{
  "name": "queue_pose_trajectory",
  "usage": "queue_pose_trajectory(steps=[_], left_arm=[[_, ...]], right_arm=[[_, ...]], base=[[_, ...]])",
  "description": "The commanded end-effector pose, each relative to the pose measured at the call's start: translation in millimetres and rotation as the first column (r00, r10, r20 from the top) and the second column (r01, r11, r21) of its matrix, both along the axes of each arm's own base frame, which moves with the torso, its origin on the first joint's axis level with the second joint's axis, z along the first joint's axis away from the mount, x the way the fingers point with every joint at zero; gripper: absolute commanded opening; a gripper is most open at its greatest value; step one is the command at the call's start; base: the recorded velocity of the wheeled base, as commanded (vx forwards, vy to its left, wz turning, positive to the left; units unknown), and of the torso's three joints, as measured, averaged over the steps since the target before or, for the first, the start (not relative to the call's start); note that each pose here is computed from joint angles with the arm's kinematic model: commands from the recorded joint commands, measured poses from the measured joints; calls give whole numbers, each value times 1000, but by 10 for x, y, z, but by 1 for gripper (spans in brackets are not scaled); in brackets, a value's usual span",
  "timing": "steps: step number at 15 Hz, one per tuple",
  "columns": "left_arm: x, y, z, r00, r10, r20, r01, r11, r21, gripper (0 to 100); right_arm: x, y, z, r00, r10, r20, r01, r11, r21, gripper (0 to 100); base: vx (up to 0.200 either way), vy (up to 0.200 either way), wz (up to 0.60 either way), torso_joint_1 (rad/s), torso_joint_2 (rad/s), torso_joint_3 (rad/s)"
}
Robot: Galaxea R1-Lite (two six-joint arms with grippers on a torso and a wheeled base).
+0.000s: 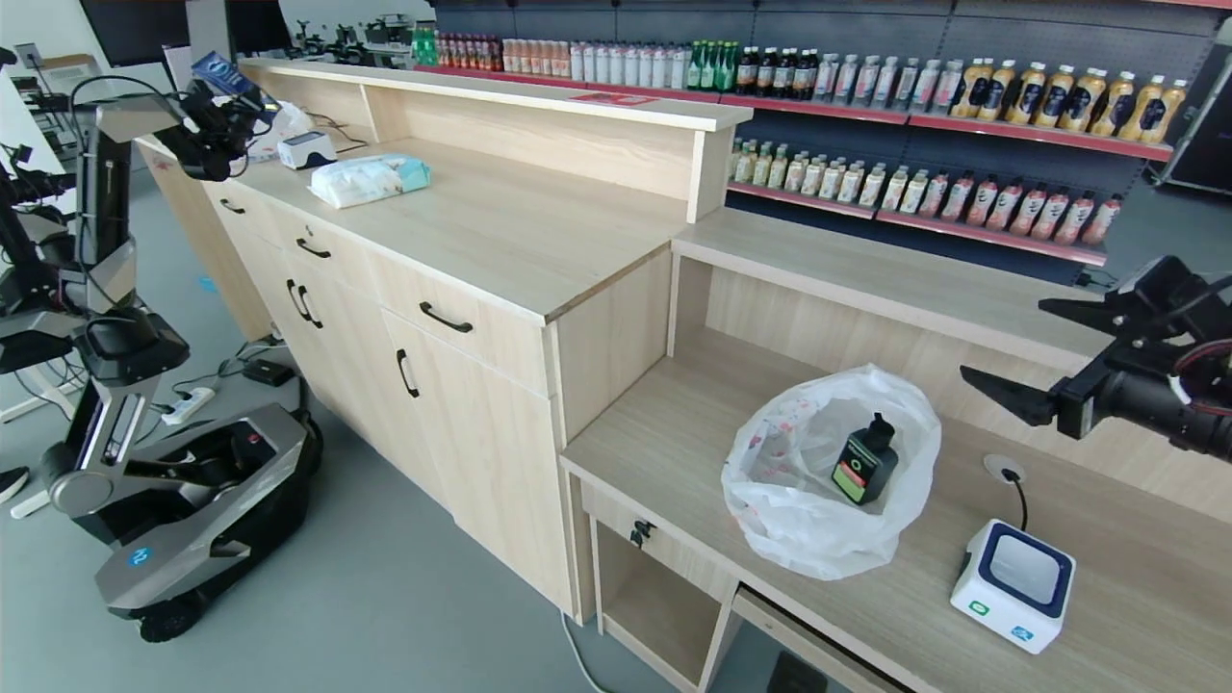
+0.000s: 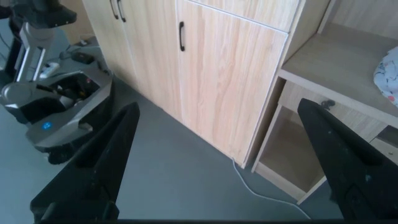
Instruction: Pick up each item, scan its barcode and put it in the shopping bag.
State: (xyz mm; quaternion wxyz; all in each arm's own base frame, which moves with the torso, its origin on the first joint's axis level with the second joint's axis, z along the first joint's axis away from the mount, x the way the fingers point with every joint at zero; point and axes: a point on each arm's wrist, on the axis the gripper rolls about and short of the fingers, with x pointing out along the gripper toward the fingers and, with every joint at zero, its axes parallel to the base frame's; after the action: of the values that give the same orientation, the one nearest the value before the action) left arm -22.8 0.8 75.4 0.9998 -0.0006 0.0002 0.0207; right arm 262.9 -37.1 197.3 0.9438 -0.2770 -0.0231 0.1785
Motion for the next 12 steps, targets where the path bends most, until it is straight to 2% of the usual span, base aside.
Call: queue_pose_trajectory(steps=[1,2,4,5,7,8,9,10,11,12], left_arm=[[0,0,0,1000,1,0,-1,1000,0,100],[0,0,0,1000,1,0,-1,1000,0,100],[0,0,0,1000,1,0,-1,1000,0,100],[0,0,0,1000,1,0,-1,1000,0,100],[0,0,0,1000,1,0,-1,1000,0,100],[0,0,0,1000,1,0,-1,1000,0,100],[0,0,0,1000,1,0,-1,1000,0,100],[0,0,0,1000,1,0,-1,1000,0,100],[0,0,0,1000,1,0,-1,1000,0,100],[0,0,0,1000,1,0,-1,1000,0,100]], right_arm=[[-430,205,689,982,-41,185,47,999,-26,100],[-716,373,958,983,-143,116,136,989,62,100],[-1094,485,1138,968,-250,-15,250,962,106,100],[-1276,485,1136,943,-317,-105,329,935,131,100],[-1350,388,1005,869,-455,-197,488,855,175,100],[-1332,349,959,845,-489,-217,526,833,172,100],[-1247,168,768,749,-594,-292,649,746,149,100],[-1247,168,768,749,-594,-292,649,746,149,100],[-1131,-119,529,597,-700,-392,785,611,105,100],[-1097,-273,387,511,-737,-442,839,540,71,100]], base=[[0,0,-600,2,2,7],[0,0,-600,7,2,2],[0,0,-600,0,0,0],[0,0,-600,-2,-7,2],[0,0,-600,-5,2,5],[0,0,-600,2,-2,7],[0,0,-600,-7,-2,7],[0,0,-600,-2,7,7],[0,0,-600,2,2,7],[0,0,-600,2,2,2]])
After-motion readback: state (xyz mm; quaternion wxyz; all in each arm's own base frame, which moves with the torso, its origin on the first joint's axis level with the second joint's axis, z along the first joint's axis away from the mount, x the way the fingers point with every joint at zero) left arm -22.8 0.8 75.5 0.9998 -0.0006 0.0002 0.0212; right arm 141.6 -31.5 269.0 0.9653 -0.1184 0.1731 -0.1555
